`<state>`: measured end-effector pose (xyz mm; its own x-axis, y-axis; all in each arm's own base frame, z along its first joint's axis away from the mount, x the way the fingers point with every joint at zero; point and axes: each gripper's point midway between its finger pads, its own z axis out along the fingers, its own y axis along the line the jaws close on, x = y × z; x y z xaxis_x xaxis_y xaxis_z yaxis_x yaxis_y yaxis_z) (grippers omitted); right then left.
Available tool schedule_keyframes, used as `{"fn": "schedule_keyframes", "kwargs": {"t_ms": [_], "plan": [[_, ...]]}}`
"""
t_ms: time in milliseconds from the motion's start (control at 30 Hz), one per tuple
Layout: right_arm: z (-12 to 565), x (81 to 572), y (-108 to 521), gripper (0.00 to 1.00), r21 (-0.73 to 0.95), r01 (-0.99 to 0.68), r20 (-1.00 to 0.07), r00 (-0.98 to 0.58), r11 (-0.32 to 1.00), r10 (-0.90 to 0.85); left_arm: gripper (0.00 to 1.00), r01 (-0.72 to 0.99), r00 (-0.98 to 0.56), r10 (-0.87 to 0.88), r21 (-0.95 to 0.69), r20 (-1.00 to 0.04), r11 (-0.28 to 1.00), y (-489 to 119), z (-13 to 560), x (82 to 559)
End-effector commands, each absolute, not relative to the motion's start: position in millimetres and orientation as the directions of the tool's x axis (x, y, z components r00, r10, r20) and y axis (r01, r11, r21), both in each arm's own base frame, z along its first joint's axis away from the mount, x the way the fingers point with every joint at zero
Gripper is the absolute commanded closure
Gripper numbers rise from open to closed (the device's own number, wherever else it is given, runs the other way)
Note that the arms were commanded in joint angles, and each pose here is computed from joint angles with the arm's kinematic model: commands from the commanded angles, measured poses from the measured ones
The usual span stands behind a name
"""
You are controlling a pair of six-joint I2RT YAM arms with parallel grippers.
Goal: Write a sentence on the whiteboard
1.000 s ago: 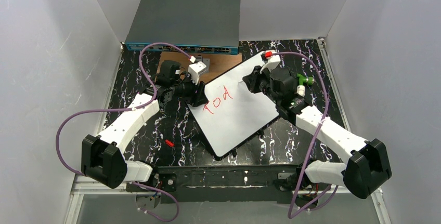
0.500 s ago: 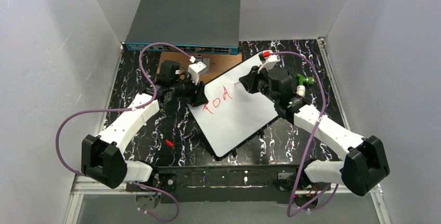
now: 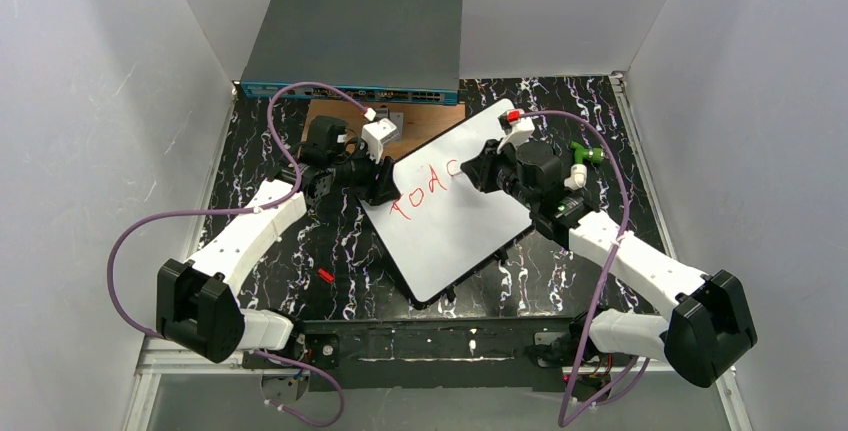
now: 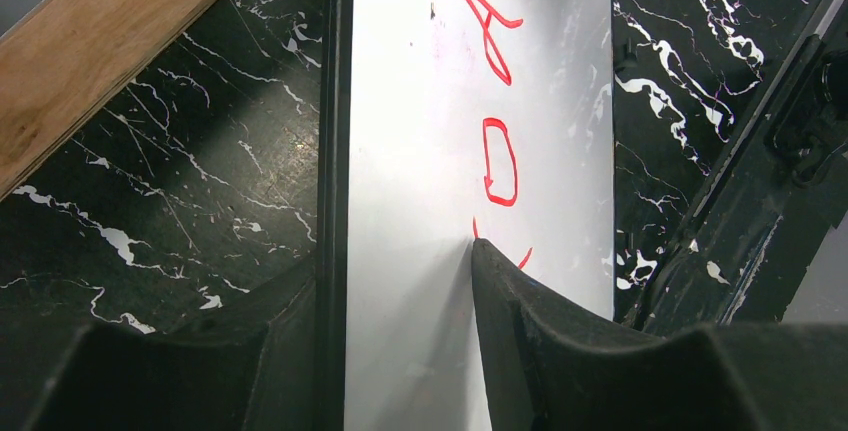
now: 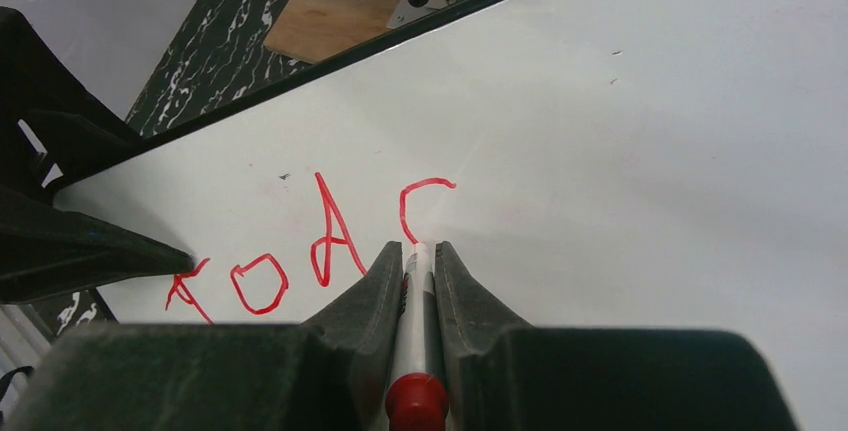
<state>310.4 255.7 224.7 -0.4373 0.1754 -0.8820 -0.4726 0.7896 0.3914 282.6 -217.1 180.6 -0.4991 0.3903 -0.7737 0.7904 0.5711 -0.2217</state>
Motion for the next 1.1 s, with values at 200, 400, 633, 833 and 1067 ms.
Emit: {"fn": "schedule_keyframes", "kwargs": {"t_ms": [200,400,633,833,1067], "plan": [[232,323,239,0.99,0.324,-0.411,-0.909,-0.385,0.852,0.161,1.0,0.859,-0.428,0.467,-0.189,-0.774,0.475,-223,176,263],[253,339,241,0.99,0.334,-0.401,-0.916,-0.353,0.853,0.192,1.0,0.86,-0.428,0.467,-0.189,-0.774,0.474,-223,176,262],[262,346,248,0.99,0.344,-0.416,-0.916,-0.345,0.842,0.204,1.0,0.86,-0.426,0.465,-0.189,-0.776,0.473,-223,178,262],[245,337,244,0.99,0.351,-0.411,-0.906,-0.376,0.842,0.194,1.0,0.86,-0.427,0.467,-0.188,-0.774,0.474,-222,176,261],[219,321,230,0.99,0.359,-0.376,-0.888,-0.418,0.855,0.189,1.0,0.86,-0.427,0.469,-0.188,-0.773,0.474,-222,175,261]]}}
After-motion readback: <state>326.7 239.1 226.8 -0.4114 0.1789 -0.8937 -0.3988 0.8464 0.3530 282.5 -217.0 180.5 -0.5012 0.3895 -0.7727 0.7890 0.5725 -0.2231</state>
